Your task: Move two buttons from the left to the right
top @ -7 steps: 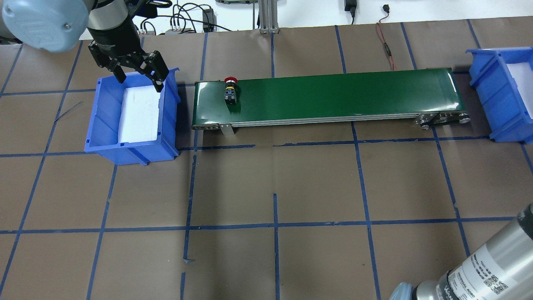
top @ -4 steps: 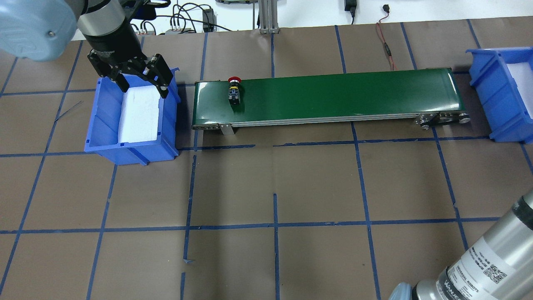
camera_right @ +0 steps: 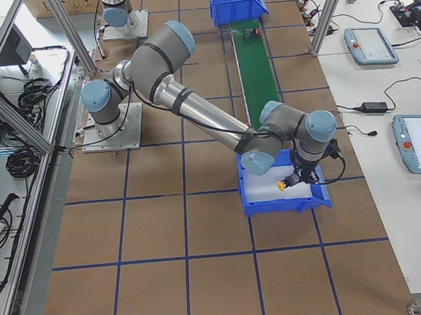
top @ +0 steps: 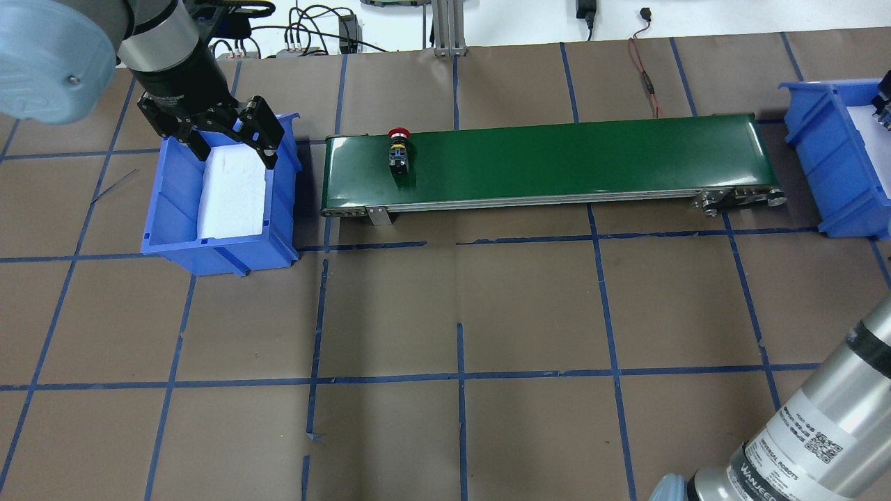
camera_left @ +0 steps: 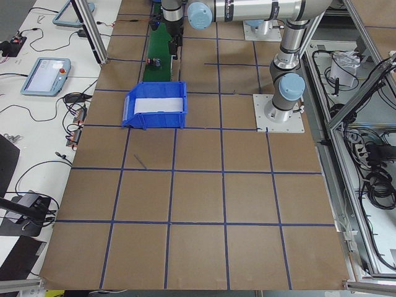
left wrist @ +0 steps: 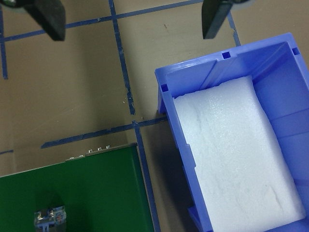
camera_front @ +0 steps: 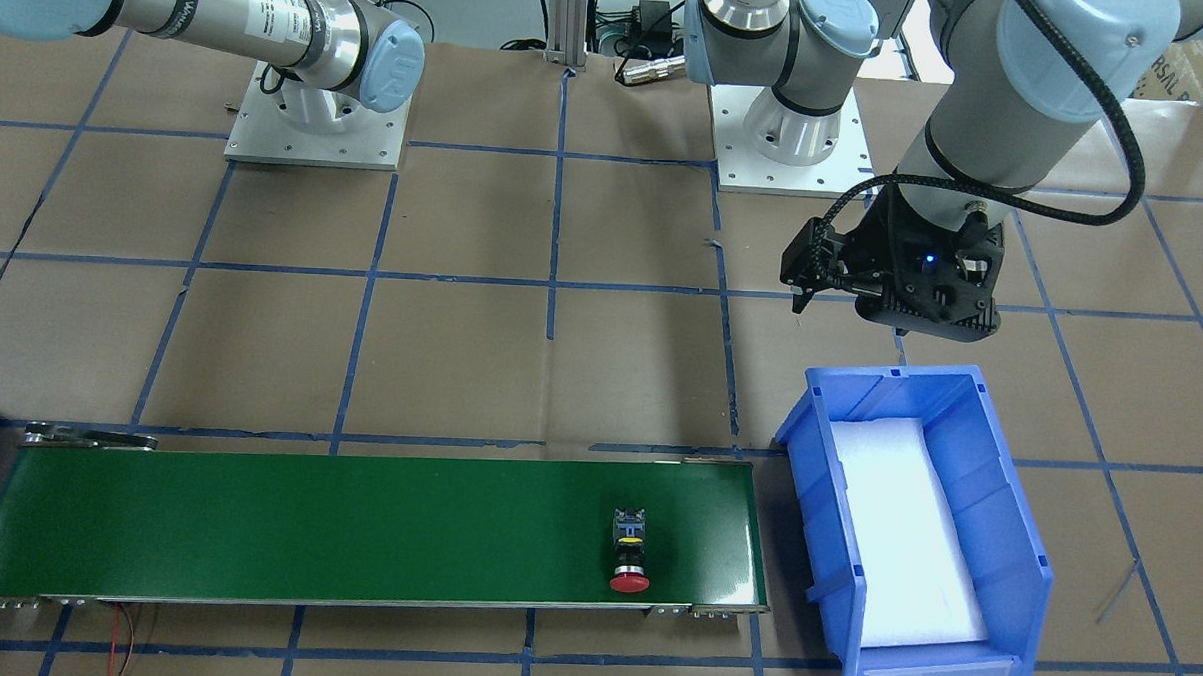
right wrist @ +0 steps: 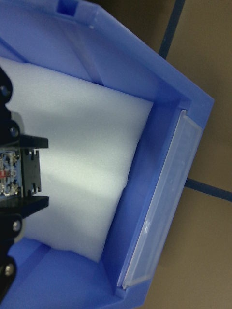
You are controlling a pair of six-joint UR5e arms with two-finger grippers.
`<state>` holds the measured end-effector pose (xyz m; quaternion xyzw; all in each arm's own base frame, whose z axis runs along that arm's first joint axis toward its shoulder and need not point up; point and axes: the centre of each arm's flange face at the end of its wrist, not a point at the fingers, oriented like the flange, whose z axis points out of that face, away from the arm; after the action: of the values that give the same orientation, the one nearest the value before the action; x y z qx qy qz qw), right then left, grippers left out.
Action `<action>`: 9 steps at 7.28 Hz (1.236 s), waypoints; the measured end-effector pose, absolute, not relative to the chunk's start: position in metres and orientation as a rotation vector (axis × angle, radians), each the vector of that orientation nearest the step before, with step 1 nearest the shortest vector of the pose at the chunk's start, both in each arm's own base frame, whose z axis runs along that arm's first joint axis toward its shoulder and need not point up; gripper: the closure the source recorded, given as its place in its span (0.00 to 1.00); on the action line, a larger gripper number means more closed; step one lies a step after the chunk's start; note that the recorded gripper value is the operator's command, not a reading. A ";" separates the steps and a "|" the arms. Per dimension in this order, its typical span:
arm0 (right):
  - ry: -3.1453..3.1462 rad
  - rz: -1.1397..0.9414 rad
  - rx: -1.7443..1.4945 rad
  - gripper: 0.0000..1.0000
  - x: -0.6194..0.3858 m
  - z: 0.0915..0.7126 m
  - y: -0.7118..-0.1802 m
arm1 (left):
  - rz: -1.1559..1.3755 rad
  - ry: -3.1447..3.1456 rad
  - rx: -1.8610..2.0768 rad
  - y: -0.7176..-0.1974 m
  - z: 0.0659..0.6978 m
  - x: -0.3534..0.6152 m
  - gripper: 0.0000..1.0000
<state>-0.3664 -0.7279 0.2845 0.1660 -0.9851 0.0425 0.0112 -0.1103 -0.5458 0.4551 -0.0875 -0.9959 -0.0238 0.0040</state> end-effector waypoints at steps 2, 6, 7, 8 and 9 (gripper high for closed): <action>-3.077 0.146 0.520 0.92 -0.369 0.271 -0.734 | -0.074 -3.124 -0.206 -0.545 0.455 -0.111 0.00; -3.083 0.169 0.529 0.92 -0.368 0.258 -0.740 | -0.070 -3.132 -0.077 -0.545 0.456 -0.111 0.00; -3.084 0.166 0.536 0.92 -0.365 0.255 -0.742 | -0.069 -3.133 -0.049 -0.545 0.456 -0.112 0.00; -3.086 0.164 0.541 0.92 -0.363 0.251 -0.744 | -0.069 -3.132 -0.037 -0.545 0.456 -0.112 0.00; -3.085 0.165 0.542 0.79 -0.363 0.248 -0.745 | -0.072 -3.132 -0.033 -0.546 0.455 -0.112 0.00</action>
<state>-0.3629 -0.7447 0.2478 0.1728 -0.9835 0.0527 0.0022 -0.1116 -0.5456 0.4554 -0.0105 -0.9997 -0.0229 0.0044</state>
